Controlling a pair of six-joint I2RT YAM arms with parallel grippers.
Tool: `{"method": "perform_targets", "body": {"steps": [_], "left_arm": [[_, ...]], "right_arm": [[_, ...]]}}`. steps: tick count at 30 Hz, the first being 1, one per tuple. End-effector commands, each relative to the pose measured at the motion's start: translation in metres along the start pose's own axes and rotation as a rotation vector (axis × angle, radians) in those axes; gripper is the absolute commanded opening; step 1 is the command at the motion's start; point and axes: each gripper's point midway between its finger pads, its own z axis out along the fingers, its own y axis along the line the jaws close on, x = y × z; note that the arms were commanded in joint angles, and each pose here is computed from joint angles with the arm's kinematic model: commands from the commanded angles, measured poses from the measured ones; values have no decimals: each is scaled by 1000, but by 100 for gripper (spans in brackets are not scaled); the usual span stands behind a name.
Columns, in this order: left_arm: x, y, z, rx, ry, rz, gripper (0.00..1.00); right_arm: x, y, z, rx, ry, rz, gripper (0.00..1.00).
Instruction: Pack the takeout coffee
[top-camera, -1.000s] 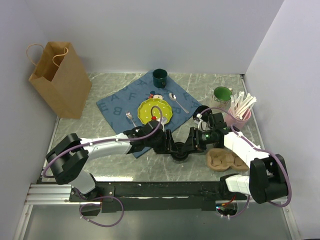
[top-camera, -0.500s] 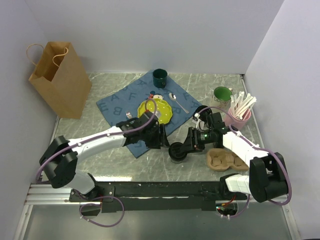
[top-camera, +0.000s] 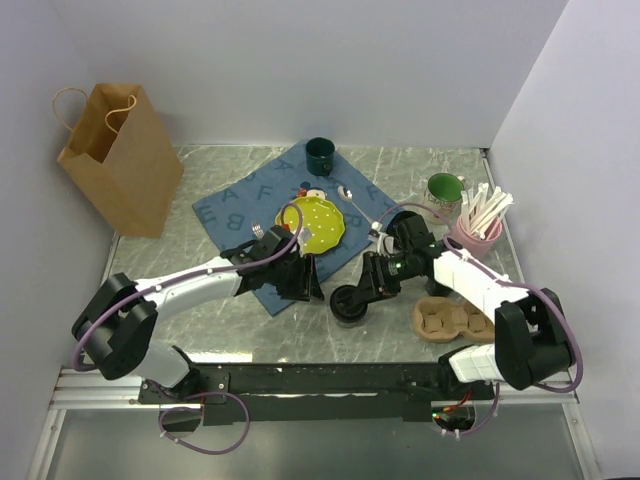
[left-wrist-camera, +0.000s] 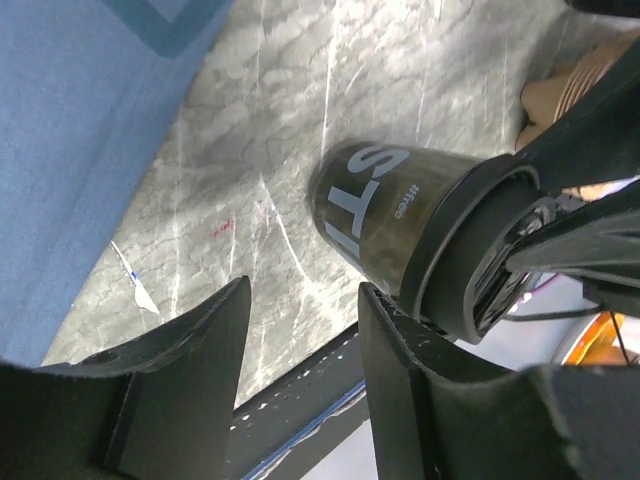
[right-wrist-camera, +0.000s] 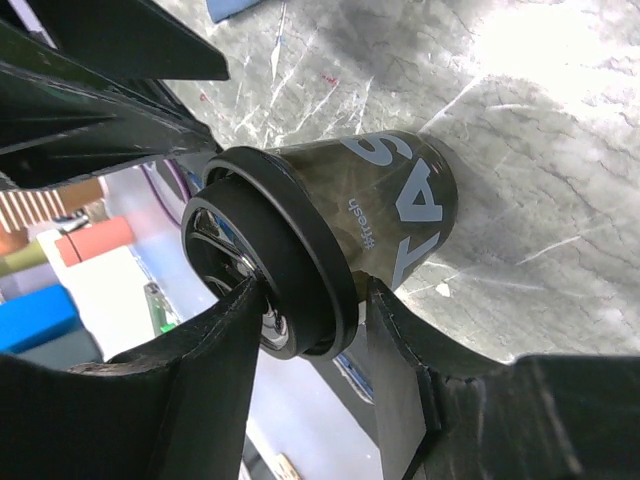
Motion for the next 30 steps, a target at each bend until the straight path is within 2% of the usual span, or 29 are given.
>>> {"method": "perform_targets", "body": {"steps": [1, 7, 14, 30], "left_arm": [[-17, -24, -14, 136, -94, 55, 52], [-32, -32, -37, 248, -159, 57, 55], [-22, -38, -26, 321, -79, 102, 52], [-16, -20, -9, 259, -41, 119, 49]], "right_arm": [[1, -13, 3, 87, 33, -43, 49], [11, -15, 9, 106, 81, -70, 48], [9, -5, 17, 60, 101, -104, 47], [8, -8, 23, 77, 143, -103, 46]]}}
